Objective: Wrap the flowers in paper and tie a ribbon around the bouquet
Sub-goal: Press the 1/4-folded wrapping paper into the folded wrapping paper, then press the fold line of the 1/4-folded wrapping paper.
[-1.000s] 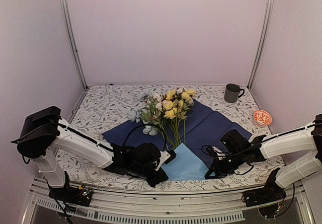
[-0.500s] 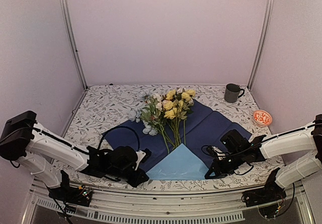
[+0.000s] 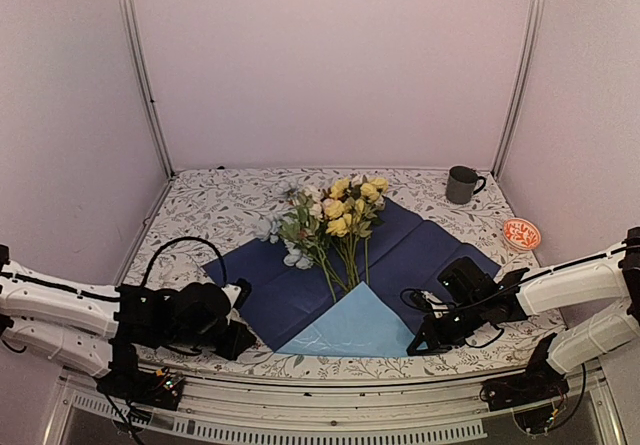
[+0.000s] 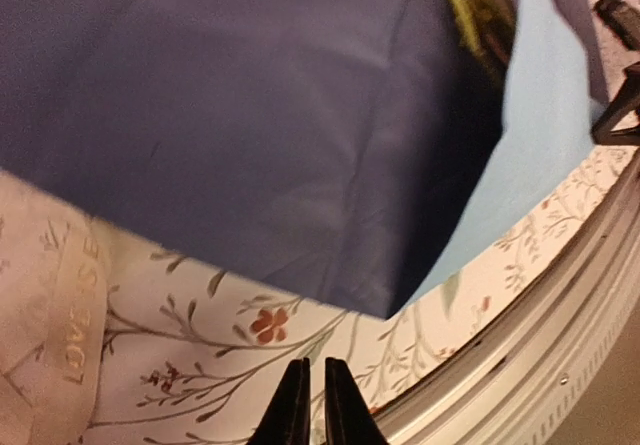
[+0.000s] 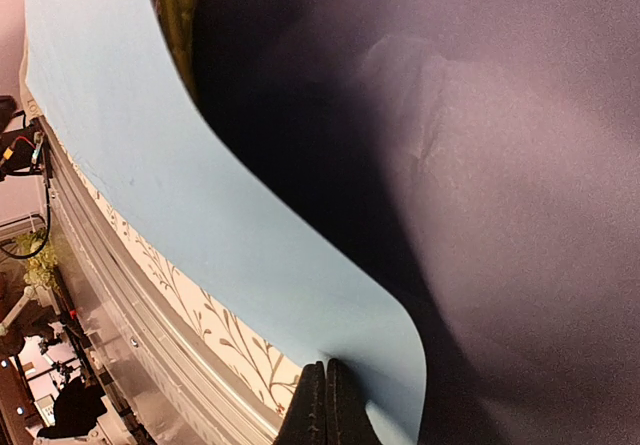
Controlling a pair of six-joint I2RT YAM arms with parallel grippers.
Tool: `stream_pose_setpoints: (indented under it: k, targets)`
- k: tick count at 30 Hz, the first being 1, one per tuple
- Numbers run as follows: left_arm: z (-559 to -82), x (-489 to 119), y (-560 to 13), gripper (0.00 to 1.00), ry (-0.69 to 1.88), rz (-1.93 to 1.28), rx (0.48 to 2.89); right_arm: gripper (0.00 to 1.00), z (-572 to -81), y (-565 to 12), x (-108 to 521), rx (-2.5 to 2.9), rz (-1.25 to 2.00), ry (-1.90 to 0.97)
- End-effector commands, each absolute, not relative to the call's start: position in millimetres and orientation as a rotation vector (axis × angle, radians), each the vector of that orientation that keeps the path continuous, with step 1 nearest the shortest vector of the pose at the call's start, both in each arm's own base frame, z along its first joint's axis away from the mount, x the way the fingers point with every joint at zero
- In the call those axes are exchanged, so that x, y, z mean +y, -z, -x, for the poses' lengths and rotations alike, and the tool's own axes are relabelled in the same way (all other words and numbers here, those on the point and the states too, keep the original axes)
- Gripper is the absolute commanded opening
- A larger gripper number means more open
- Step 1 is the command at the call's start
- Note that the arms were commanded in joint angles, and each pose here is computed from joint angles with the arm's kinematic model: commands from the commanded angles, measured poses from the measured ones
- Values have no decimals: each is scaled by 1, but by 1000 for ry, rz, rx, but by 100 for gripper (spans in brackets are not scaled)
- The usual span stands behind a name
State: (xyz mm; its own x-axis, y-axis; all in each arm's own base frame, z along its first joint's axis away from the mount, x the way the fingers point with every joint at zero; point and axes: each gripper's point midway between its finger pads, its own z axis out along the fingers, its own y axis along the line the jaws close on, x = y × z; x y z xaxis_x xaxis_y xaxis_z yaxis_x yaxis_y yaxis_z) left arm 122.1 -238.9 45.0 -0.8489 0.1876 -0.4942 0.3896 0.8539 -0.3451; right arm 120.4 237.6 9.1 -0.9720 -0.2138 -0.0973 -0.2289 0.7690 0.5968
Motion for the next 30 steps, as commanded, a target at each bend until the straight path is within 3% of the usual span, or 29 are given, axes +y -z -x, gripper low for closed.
stream_pose_setpoints:
  k: [1, 11, 18, 24, 30]
  targets:
    - [-145, -283, -104, 8, 657, -564, 2361, 0, -108, 20, 199, 3070, 292, -726]
    - [-131, -383, -52, 9, 589, -1039, 2369, 0, -110, 18, 198, 3078, 278, -701]
    - [-142, -360, -4, 8, 428, -990, 2524, 0, -111, 15, 197, 3072, 261, -692]
    - [-122, -331, 11, 7, 452, -936, 2636, 0, -115, 2, 193, 3059, 220, -657]
    - [-111, -320, 14, 7, 507, -902, 2665, 4, -110, -7, 169, 3141, 173, -445]
